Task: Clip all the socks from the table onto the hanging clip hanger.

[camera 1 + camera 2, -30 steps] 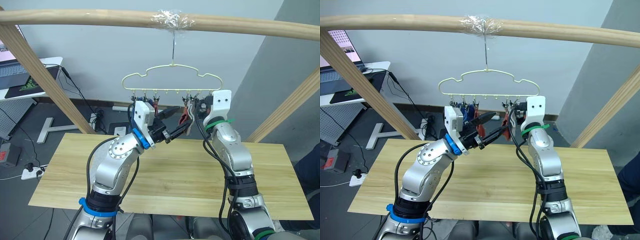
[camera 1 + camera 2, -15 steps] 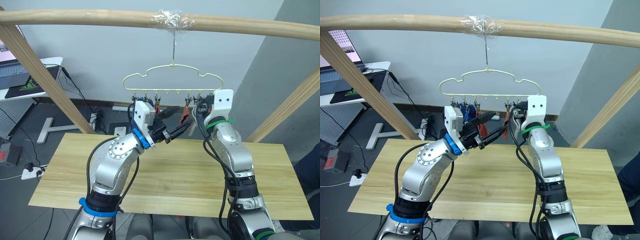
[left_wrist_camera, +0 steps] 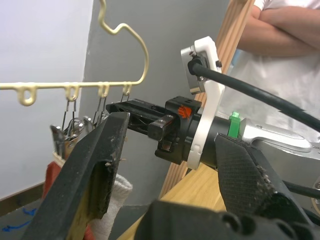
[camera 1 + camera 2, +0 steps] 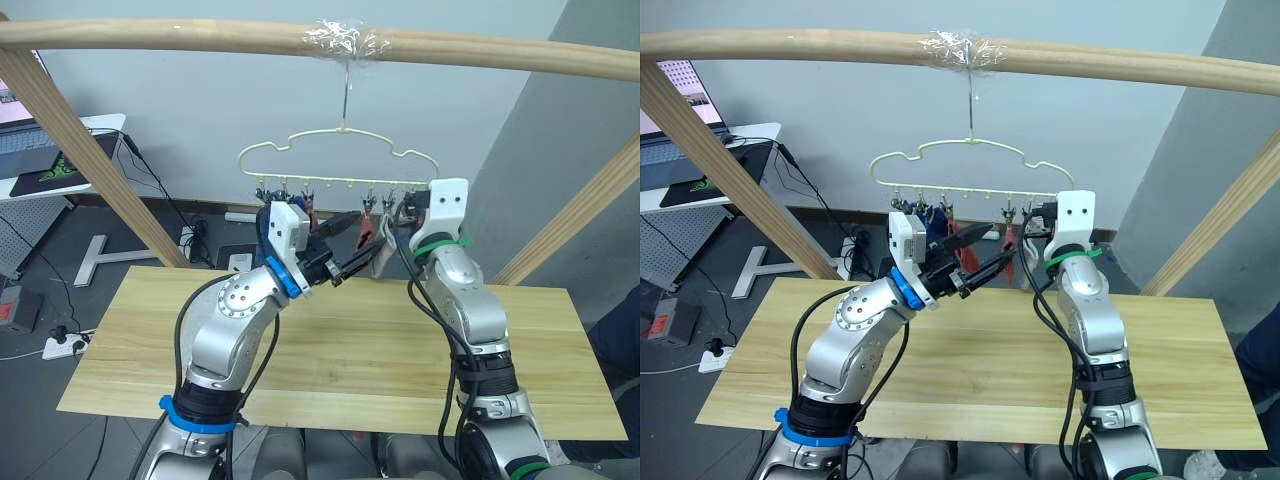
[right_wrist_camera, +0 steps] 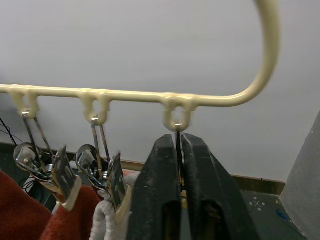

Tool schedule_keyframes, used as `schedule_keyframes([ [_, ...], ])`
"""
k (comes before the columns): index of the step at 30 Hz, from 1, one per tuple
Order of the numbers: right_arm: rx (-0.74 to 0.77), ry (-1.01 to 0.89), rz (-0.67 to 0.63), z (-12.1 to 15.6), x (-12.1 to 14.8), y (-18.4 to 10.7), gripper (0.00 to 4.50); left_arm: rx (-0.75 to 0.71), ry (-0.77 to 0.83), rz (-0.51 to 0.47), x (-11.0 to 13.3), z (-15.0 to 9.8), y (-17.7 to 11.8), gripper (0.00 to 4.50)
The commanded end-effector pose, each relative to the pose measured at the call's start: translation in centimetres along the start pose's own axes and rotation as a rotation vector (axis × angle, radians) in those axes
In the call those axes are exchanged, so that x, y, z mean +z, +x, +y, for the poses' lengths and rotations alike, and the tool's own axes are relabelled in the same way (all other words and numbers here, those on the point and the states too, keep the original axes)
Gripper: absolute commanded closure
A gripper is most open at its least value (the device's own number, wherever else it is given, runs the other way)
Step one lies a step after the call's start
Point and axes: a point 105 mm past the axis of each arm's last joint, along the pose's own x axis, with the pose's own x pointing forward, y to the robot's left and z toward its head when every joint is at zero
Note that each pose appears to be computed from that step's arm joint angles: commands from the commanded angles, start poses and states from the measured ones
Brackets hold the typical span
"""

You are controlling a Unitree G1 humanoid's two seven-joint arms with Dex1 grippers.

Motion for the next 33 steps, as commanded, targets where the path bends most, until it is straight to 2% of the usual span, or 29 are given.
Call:
schedule_keyframes([
  [1, -0.007, -0.01, -0.046, -1.1, 1.4, -0.1, 4.49, 0.051, 0.043, -0.022, 0.8, 0.7, -0.5, 1.36],
  [4, 0.059, 0.005, -0.007, -1.4, 1.4, 0.0, 4.49, 0.253, 0.057, 0.164, -3.5, 4.5, -3.7, 1.36],
  [6, 0.095, 0.001, 0.014, -1.2, 1.3, 0.0, 4.49, 0.319, 0.076, 0.218, -4.7, 5.8, -5.0, 1.36],
  [7, 0.123, 0.009, 0.031, -1.2, 1.4, -0.1, 4.49, 0.424, 0.11, 0.326, -6.8, 7.9, -7.7, 1.36],
  [9, 0.154, 0.021, 0.049, -1.2, 1.6, -0.3, 4.49, 0.536, 0.156, 0.451, -8.9, 10.0, -11.3, 1.36],
  [11, 0.179, 0.025, 0.066, -1.3, 2.0, -0.5, 4.5, 0.659, 0.142, 0.593, -11.5, 12.2, -16.1, 0.99],
  [13, 0.191, 0.028, 0.079, -1.5, 2.3, -0.7, 4.5, 0.719, 0.123, 0.674, -13.0, 13.1, -18.8, 0.52],
  [15, 0.198, 0.023, 0.089, -1.6, 2.5, -0.9, 4.5, 0.749, 0.119, 0.723, -13.9, 13.8, -20.1, 0.01],
  [19, 0.205, 0.011, 0.102, -1.8, 2.7, -1.0, 4.5, 0.774, 0.123, 0.764, -14.8, 14.5, -21.3, 0.01],
  [21, 0.177, 0.018, 0.119, -2.2, 2.4, -1.2, 4.5, 0.788, 0.086, 0.829, -16.2, 14.5, -22.5, 0.01],
  [24, 0.166, 0.023, 0.131, -2.4, 2.2, -1.5, 4.5, 0.781, -0.068, 0.859, -18.1, 13.6, -22.9, 0.01],
  [26, 0.166, 0.024, 0.135, -2.3, 2.2, -1.6, 4.5, 0.796, -0.105, 0.879, -18.6, 13.5, -23.3, 0.01],
  [29, 0.166, 0.022, 0.135, -2.3, 2.3, -1.7, 4.5, 0.819, -0.168, 0.925, -19.5, 12.9, -24.2, 0.59],
  [30, 0.165, 0.022, 0.135, -2.4, 2.3, -1.6, 4.5, 0.807, -0.193, 0.922, -19.8, 12.5, -24.1, 1.04],
  [31, 0.164, 0.021, 0.133, -2.5, 2.4, -1.6, 4.5, 0.805, -0.216, 0.899, -19.8, 12.2, -23.7, 1.17],
  [33, 0.163, 0.022, 0.13, -2.6, 2.6, -1.6, 4.5, 0.8, -0.241, 0.868, -19.8, 12.0, -23.2, 1.83],
])
